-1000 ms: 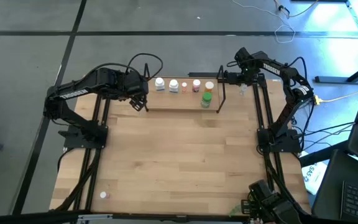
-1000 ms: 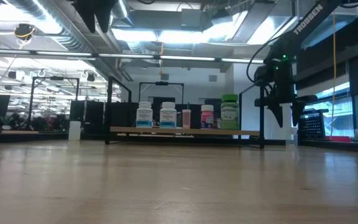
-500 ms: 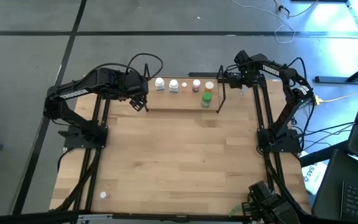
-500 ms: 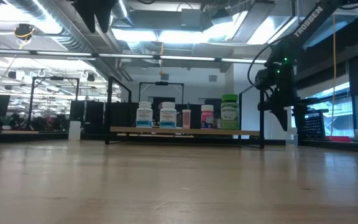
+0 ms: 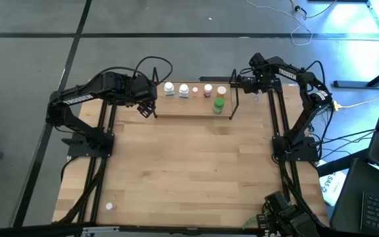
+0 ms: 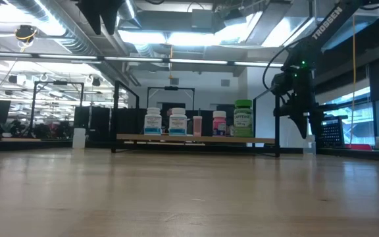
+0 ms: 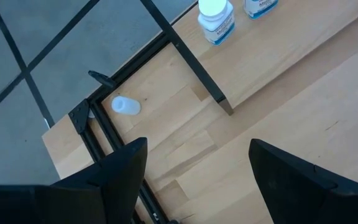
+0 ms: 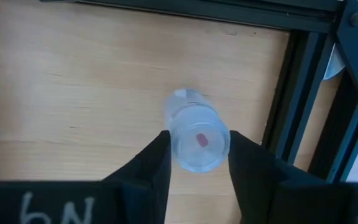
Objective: Pick and place medicine bottles onto shelf by color
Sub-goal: Put the right transparent pill bottle on the shelf
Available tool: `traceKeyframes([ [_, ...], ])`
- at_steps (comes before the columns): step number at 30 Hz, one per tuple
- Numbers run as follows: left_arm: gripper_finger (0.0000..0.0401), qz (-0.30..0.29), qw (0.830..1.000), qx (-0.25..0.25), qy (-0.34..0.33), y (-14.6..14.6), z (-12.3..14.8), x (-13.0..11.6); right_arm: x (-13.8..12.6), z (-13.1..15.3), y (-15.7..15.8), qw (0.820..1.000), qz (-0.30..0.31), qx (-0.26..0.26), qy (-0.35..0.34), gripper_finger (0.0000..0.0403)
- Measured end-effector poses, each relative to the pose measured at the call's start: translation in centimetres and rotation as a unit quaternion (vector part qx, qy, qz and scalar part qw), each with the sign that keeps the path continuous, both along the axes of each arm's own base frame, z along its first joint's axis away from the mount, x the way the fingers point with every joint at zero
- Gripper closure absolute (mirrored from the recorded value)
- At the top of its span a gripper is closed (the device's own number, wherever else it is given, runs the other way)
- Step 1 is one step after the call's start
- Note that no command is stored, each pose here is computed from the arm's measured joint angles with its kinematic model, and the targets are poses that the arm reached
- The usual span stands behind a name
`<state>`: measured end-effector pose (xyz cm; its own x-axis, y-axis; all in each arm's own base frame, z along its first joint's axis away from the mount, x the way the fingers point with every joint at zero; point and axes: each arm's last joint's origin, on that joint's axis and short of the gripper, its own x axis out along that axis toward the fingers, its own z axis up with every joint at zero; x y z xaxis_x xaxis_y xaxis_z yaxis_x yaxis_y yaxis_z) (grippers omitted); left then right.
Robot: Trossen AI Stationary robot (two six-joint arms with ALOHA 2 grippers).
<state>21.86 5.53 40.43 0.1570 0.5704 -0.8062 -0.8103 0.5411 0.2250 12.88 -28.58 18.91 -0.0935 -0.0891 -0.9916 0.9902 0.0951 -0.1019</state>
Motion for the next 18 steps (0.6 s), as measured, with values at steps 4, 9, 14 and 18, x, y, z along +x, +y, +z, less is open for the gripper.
traceKeyframes([
  [4, 0.0125, 0.0, 1.0, 0.0, 0.0, 0.0, 0.0, 0.0, 0.0, 0.0, 0.0, 1.0, -0.003, 0.0, 0.0, 0.0268],
  [9, 0.0125, 0.0, 1.0, 0.0, 0.0, 0.0, 0.0, 0.0, 0.0, 0.1, 0.0, 1.0, 0.008, 0.003, 0.0, 0.0264],
  [14, 0.0125, 0.0, 1.0, 0.0, 0.0, 0.0, 0.0, 0.0, 0.6, 1.4, 0.1, 0.999, 0.048, 0.022, -0.005, 0.0268],
  [18, 0.0125, 0.0, 1.0, 0.0, 0.0, 0.0, 0.0, 0.0, 1.7, 3.4, 0.5, 0.996, 0.081, 0.035, 0.002, 0.0269],
])
